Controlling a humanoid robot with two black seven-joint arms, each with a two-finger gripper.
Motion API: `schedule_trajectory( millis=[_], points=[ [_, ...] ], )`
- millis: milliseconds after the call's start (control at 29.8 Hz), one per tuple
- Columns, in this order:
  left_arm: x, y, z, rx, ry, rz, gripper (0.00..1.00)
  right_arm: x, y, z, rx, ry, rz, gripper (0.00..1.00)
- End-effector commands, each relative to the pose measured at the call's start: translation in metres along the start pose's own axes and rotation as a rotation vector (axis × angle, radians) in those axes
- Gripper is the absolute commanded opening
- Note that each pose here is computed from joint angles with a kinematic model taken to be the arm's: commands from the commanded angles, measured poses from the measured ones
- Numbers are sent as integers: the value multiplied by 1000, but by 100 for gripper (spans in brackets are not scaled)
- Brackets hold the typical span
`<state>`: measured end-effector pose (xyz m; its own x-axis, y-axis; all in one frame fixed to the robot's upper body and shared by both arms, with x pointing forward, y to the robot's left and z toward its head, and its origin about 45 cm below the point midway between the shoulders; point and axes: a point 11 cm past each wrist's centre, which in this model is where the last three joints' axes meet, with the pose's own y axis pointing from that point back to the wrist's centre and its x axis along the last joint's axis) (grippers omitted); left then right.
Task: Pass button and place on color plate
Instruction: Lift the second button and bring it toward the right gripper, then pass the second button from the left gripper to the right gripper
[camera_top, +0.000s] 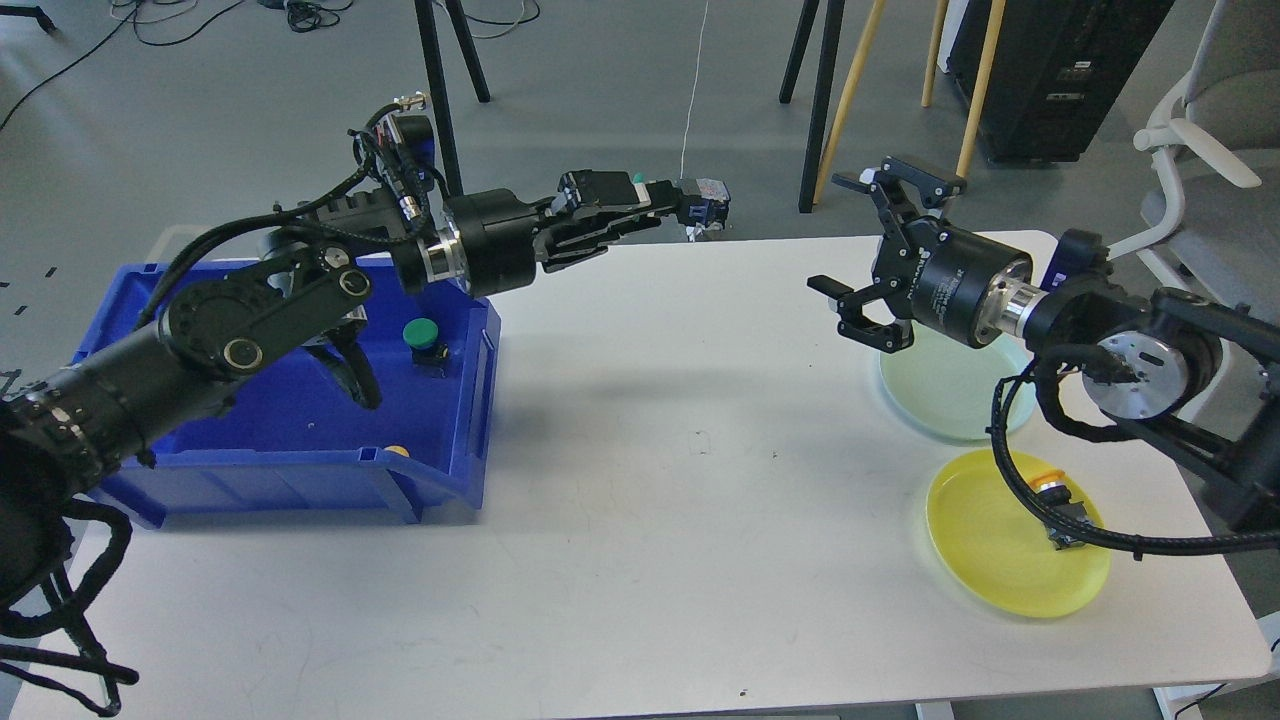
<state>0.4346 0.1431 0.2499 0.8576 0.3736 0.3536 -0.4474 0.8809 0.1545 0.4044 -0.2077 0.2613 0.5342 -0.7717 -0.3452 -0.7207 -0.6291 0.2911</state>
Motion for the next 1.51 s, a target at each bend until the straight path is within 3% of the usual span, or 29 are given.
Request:
schedule_trajectory(
  millis=[0,335,737,938,1106,1139,1173,1240,1340,1474],
  points=[
    [-2,-2,-3,-2,17,5,9,-14,-21,1,-6,-3,-30,100],
    [-2,-2,-2,-12,36,12,9,-48,-47,9,-6,-29,-108,94],
    [-3,0,-6,-6,43,15,9,-51,-48,2,5,-18,-111,49],
    [-3,1,-7,-5,44,16,9,-51,-49,2,7,-8,-106,6],
    [-5,2,-9,-1,48,15,11,-48,-49,0,11,-8,-93,1],
    [-5,1,-9,-1,47,14,16,-47,-49,0,11,-8,-85,1],
    [-6,0,-9,-3,49,12,28,-47,-49,0,11,-8,-80,1],
    [-10,0,-12,-4,65,12,72,-46,-49,0,11,-8,-71,1],
    [-12,1,-14,-16,89,22,86,-45,-49,0,9,-8,-67,1],
    [-14,2,-17,-16,98,25,89,-37,-47,-4,18,-11,-17,0]
  ],
)
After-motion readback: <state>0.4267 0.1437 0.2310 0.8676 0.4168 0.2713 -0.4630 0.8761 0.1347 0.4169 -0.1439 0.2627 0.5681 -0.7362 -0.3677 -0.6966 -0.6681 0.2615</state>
